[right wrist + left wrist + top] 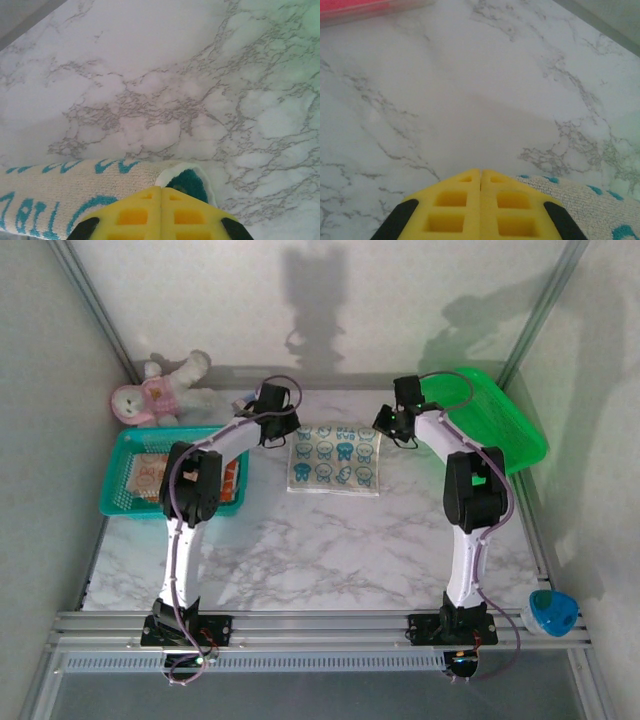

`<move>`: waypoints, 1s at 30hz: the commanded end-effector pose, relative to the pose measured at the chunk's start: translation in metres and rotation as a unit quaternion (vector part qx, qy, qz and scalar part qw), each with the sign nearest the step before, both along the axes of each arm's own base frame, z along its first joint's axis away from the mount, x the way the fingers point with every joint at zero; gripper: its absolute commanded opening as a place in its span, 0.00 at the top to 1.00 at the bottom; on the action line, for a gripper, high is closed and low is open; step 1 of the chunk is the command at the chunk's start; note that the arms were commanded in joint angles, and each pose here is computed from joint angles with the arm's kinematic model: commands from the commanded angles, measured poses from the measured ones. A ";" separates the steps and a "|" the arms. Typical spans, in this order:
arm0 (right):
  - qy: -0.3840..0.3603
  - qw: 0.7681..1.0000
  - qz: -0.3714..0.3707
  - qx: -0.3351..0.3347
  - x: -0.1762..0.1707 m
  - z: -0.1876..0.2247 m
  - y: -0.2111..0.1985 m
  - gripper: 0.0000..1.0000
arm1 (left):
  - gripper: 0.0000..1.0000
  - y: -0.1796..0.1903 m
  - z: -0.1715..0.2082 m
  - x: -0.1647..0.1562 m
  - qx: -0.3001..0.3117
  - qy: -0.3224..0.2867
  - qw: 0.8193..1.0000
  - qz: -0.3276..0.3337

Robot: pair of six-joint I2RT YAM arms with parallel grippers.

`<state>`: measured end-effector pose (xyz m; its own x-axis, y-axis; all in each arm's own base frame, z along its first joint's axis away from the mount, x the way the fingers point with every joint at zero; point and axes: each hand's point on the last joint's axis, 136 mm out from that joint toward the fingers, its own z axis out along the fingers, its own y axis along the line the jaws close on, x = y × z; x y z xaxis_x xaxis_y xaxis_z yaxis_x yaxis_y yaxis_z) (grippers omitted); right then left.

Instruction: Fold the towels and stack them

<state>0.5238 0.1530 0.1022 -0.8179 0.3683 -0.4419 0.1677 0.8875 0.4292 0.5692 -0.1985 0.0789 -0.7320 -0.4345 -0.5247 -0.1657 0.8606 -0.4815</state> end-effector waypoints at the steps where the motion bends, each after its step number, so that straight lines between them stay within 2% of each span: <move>1: -0.026 1.000 0.008 0.005 -0.003 0.019 0.000 1.00 | 1.00 -0.002 0.040 0.003 -0.020 -0.064 0.998 0.001; 15: -0.025 0.999 0.026 0.006 -0.035 0.013 0.004 1.00 | 1.00 -0.004 0.054 -0.036 -0.047 -0.111 0.993 0.006; 24: -0.019 0.999 0.036 0.002 -0.059 0.007 0.005 1.00 | 1.00 -0.009 0.052 -0.066 -0.044 -0.116 0.992 0.006; 30: -0.013 0.999 0.037 -0.002 -0.078 -0.001 0.003 1.00 | 1.00 0.001 0.044 -0.087 -0.040 -0.115 0.992 0.016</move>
